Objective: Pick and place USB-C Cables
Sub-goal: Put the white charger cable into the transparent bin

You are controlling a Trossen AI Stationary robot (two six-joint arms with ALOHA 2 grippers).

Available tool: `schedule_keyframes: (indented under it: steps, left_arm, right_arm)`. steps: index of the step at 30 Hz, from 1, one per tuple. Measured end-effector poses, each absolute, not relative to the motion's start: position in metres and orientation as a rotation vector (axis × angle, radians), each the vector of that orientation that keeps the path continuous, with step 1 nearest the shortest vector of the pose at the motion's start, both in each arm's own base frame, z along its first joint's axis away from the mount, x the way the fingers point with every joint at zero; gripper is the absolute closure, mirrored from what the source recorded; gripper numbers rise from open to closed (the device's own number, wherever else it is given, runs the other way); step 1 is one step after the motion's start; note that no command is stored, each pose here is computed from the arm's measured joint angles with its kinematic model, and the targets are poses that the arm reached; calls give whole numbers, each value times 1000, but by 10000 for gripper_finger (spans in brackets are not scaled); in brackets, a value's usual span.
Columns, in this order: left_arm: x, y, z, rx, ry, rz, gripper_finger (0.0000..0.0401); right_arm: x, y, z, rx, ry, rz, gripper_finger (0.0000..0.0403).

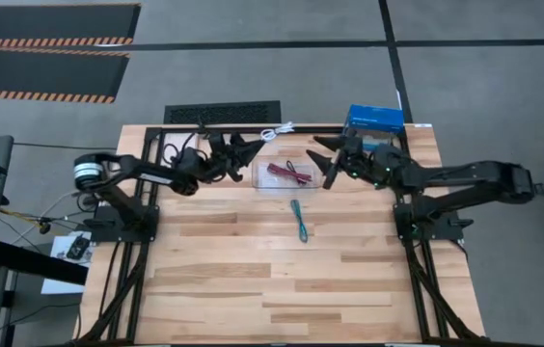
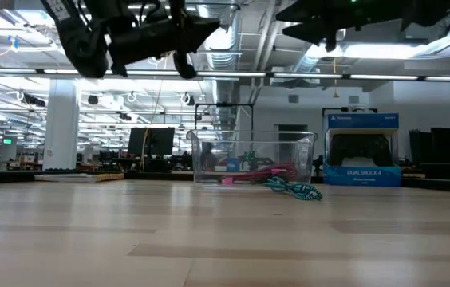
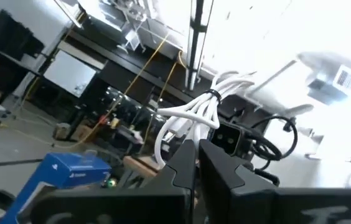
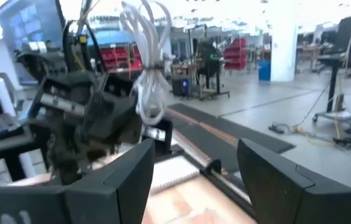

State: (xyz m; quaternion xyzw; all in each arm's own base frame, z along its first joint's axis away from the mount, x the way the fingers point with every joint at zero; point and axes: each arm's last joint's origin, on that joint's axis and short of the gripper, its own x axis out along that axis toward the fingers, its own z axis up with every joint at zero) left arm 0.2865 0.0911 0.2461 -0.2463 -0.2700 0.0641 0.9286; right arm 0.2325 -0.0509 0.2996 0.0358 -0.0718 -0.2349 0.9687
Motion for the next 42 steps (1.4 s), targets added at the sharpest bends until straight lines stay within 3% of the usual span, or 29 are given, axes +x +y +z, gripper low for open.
schedule_keyframes:
  steps: [11, 25, 42]
  left_arm:
    - [294, 94, 229, -587, -574, 102, 401]
    - [294, 93, 229, -575, -567, 90, 401]
    - [294, 93, 229, -574, -571, 97, 401]
  right_arm:
    - [261, -72, 274, 69, -163, -524, 148]
    - [278, -73, 312, 73, -208, -406, 147]
    - [279, -76, 313, 120, -225, -396, 147]
